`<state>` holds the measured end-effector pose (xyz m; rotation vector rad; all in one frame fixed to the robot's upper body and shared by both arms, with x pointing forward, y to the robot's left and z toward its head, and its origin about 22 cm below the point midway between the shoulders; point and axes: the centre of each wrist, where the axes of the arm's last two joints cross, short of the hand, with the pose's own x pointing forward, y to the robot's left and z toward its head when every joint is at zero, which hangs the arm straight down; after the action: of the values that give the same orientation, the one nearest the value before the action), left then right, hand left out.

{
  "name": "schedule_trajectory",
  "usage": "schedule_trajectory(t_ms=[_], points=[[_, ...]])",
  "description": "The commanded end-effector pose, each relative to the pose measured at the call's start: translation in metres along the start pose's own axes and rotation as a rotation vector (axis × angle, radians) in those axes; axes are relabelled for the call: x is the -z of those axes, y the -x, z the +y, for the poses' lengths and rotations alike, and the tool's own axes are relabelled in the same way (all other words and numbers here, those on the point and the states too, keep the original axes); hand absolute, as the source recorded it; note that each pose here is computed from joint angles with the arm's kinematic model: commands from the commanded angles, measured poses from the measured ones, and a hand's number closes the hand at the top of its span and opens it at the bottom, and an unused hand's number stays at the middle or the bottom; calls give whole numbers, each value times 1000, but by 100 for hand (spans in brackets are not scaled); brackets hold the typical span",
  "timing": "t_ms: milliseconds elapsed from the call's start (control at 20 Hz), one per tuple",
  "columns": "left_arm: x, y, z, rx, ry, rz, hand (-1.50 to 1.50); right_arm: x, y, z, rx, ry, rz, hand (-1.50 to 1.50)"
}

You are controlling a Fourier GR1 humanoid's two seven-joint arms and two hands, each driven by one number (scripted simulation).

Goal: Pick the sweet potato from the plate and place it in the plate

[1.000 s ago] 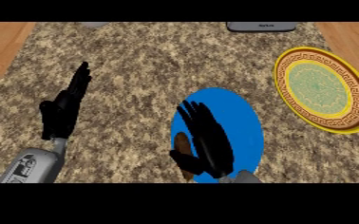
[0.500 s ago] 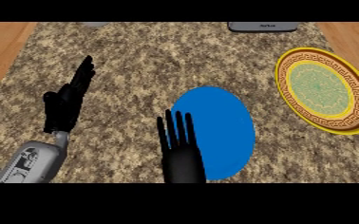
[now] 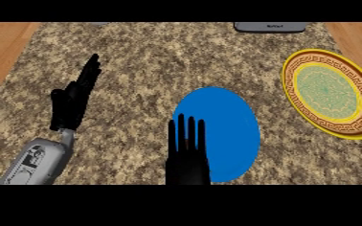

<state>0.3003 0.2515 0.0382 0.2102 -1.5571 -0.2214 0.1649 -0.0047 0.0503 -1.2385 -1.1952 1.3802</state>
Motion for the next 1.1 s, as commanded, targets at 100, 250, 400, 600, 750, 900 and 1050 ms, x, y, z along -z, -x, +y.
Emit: schedule_trajectory(t_ms=[100, 250, 400, 600, 750, 900, 1050], points=[[3, -4, -1, 14, 6, 2, 0, 11, -1, -20, -119, -100, 193, -150], [2, -3, -7, -6, 9, 0, 0, 21, -4, -10, -98, -132, 205, -150], [3, -5, -1, -12, 18, -6, 0, 24, -3, -3, -124, -174, 222, -150], [-1, 8, 2, -6, 15, 5, 0, 41, 5, 8, -182, -235, 259, -150], [-9, 12, -17, -1, 1, 4, 0, 36, 2, 25, -183, -249, 277, -150], [8, -5, 5, 6, 13, 11, 0, 44, 4, 29, -199, -282, 282, -150], [1, 10, 6, 10, -5, 5, 0, 41, 9, 24, -203, -298, 275, -150]])
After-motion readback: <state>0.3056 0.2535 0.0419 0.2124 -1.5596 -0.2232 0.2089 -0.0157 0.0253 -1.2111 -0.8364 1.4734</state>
